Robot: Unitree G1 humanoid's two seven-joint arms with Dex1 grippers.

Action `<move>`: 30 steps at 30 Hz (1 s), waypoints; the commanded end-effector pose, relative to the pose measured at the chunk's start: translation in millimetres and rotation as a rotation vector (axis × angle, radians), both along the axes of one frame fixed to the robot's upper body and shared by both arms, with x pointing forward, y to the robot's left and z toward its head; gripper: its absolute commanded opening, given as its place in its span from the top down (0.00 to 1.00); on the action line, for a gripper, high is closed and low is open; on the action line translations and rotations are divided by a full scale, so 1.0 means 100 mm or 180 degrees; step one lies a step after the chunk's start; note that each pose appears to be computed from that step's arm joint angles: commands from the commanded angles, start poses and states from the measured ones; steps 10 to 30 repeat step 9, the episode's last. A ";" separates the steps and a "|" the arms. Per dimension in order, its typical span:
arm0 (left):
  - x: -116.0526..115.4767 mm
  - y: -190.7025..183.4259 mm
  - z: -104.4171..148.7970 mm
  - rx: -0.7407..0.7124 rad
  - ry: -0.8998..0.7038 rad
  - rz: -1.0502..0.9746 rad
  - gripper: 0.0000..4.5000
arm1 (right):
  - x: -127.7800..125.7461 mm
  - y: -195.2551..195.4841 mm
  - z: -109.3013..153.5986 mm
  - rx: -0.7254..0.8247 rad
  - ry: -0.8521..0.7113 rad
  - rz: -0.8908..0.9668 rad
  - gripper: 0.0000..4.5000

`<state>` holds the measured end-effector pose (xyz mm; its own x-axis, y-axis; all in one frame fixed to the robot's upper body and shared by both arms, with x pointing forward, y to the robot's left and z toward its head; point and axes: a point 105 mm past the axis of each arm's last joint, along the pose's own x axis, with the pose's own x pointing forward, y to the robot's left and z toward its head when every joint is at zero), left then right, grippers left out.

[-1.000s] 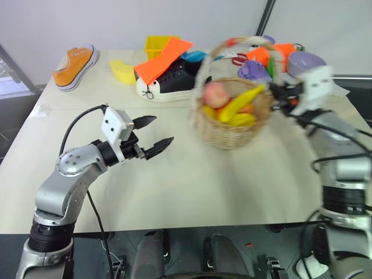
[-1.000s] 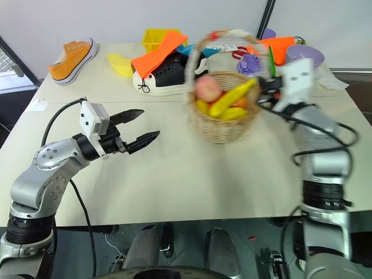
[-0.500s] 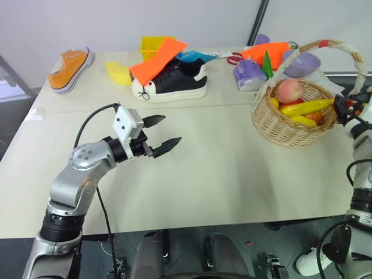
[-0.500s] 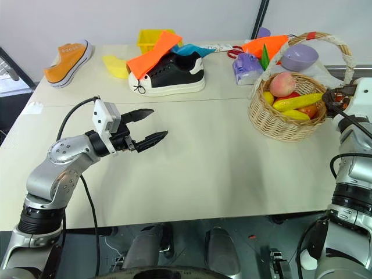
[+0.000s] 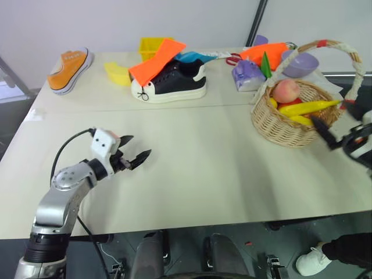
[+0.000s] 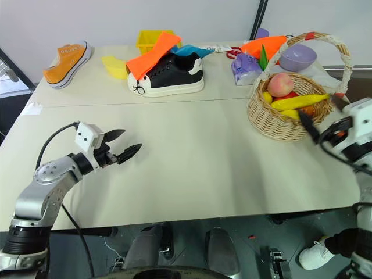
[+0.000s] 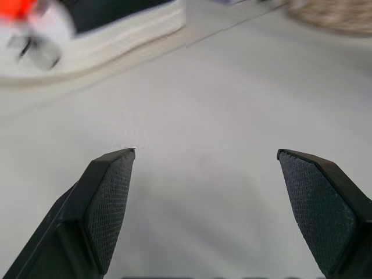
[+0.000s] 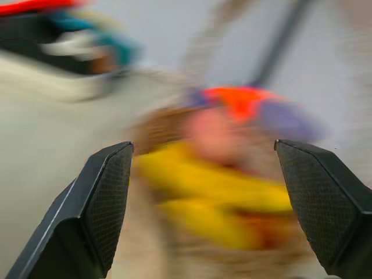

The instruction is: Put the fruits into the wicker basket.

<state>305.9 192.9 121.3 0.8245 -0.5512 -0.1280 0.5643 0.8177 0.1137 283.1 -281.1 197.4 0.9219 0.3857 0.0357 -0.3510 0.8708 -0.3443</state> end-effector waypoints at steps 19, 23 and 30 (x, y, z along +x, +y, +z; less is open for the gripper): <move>-0.13 0.22 0.01 -0.0015 -0.0199 0.0403 0.06 | 0.16 0.81 -0.52 0.0314 0.0388 0.0750 0.10; -0.13 0.22 0.01 -0.0015 -0.0199 0.0403 0.06 | 0.16 0.81 -0.52 0.0314 0.0388 0.0750 0.10; -0.13 0.22 0.01 -0.0015 -0.0199 0.0403 0.06 | 0.16 0.81 -0.52 0.0314 0.0388 0.0750 0.10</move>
